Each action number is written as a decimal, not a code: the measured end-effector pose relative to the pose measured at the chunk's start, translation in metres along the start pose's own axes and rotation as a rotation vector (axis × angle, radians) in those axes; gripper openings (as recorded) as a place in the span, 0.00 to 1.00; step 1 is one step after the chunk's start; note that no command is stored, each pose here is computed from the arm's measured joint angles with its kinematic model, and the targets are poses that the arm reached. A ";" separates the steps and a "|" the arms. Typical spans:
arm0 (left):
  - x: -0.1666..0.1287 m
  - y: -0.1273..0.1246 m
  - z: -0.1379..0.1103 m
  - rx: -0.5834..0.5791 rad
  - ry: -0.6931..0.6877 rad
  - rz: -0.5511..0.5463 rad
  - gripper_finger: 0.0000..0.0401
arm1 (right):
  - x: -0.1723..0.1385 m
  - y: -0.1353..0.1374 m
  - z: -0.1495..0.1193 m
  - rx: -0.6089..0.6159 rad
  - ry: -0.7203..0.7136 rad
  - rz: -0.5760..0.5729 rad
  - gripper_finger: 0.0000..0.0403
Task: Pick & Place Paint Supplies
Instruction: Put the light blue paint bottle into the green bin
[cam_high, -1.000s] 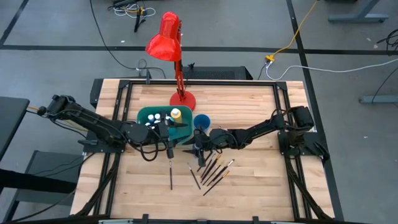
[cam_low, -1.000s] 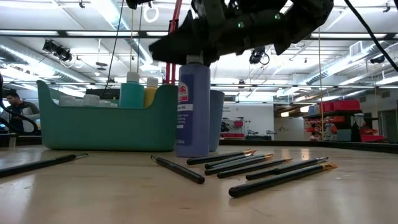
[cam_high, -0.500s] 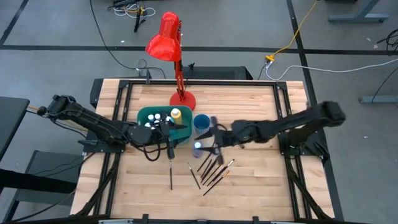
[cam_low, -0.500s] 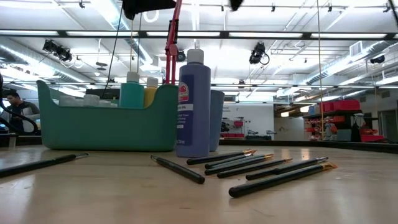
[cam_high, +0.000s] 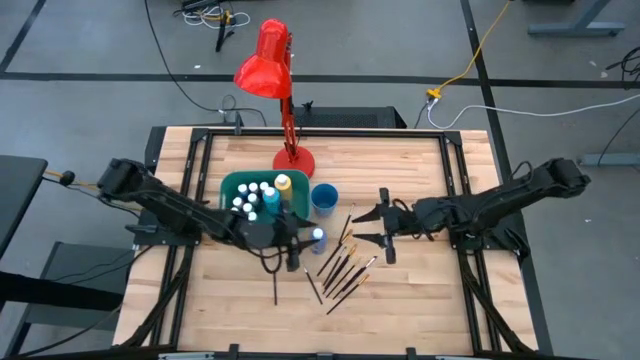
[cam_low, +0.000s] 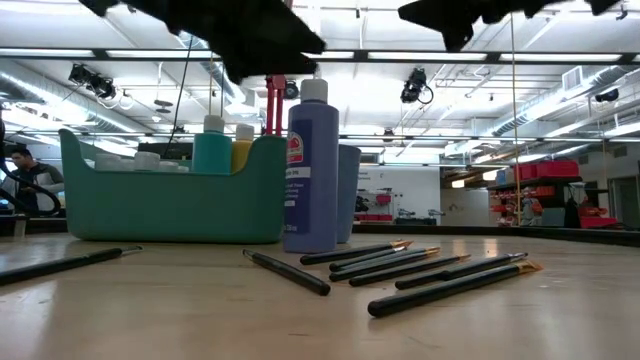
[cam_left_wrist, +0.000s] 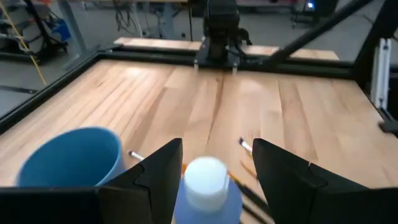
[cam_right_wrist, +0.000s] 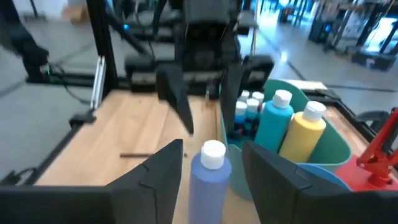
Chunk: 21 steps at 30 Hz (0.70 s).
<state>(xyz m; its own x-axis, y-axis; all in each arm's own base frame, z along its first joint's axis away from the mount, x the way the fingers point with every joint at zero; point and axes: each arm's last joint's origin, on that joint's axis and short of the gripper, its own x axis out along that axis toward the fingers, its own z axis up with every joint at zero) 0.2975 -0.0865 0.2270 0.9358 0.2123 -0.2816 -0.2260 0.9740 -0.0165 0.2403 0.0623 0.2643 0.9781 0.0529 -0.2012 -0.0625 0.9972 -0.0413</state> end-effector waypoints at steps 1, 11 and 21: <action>0.004 -0.002 -0.003 -0.001 -0.005 0.008 0.51 | -0.001 0.000 -0.004 0.014 -0.032 0.001 0.44; 0.018 -0.004 -0.021 -0.015 0.025 0.093 0.51 | -0.004 -0.001 -0.014 0.036 -0.131 0.001 0.44; 0.018 -0.004 -0.021 -0.116 0.026 0.084 0.51 | -0.004 -0.001 -0.011 0.043 -0.156 0.002 0.44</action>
<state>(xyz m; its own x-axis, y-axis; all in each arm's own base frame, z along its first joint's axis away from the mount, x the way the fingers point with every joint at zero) 0.3092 -0.0885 0.2017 0.9053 0.2893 -0.3109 -0.3344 0.9369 -0.1020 0.2342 0.0604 0.2539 0.9972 0.0588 -0.0467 -0.0588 0.9983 0.0012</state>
